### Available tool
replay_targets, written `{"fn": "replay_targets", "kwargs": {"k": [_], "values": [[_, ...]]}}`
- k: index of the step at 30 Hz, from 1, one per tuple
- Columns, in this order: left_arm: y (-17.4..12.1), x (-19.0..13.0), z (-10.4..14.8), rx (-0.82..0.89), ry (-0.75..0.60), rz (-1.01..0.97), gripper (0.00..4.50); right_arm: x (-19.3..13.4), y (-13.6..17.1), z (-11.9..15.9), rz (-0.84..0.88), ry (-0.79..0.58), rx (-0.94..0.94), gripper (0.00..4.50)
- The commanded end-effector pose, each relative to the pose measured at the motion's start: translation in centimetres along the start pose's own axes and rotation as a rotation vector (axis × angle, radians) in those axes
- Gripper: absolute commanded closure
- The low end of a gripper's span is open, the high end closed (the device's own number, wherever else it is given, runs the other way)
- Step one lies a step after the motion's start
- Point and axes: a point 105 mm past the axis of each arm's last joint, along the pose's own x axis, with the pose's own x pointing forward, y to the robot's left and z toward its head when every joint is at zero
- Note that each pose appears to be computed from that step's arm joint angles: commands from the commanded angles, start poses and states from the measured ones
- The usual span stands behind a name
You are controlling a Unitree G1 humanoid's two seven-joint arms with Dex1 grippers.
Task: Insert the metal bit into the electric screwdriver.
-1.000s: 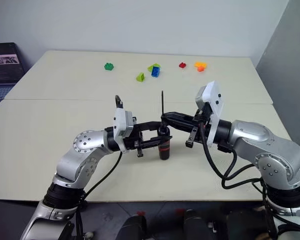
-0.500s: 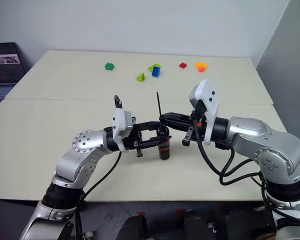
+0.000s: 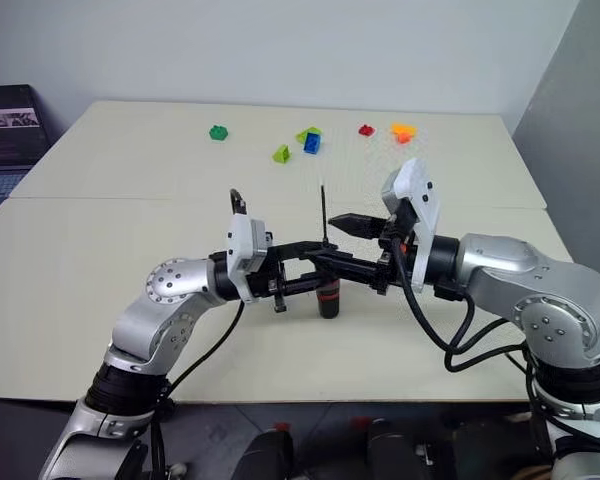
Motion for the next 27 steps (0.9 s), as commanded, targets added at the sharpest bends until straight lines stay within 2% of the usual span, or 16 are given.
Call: {"fn": "replay_targets", "kwargs": {"k": [1,4,7,11,13,15,19,23,26,27], "values": [[3.9,-0.4,2.5,0.163,0.059,0.112,2.88,-1.7,-1.5,0.6,-0.1,0.003,-0.086,0.7],[7.6,-0.9,2.4,0.266,0.242,0.183,2.88,-2.4,-1.7,0.1,-0.134,0.039,-0.115,0.7],[9.9,-1.7,1.6,0.293,0.421,0.193,2.88,-2.7,-1.4,-0.6,-0.142,0.079,-0.151,0.7],[11.8,-2.0,-0.1,0.431,0.685,0.048,2.88,-3.8,-1.2,-2.0,-0.164,0.194,-0.256,0.7],[12.3,-1.7,-1.0,0.479,0.777,-0.03,2.88,-4.2,-1.1,-2.3,-0.166,0.237,-0.316,0.7],[12.4,-1.0,-1.6,0.503,0.822,-0.097,2.88,-4.5,-1.1,-2.4,-0.169,0.262,-0.355,0.7],[10.8,1.6,-4.4,0.492,0.916,-0.273,2.88,-4.9,-1.2,-2.6,-0.179,0.292,-0.412,0.7],[9.5,3.3,-6.2,0.452,0.949,-0.323,2.88,-5.1,-1.1,-2.3,-0.194,0.272,-0.433,0.7],[9.4,3.5,-6.5,0.449,0.954,-0.327,2.88,-5.2,-0.9,-2.1,-0.192,0.255,-0.43,0.7],[9.4,3.6,-6.6,0.446,0.954,-0.327,2.53,-5.2,-0.8,-2.1,-0.192,0.246,-0.425,0.7]]}}
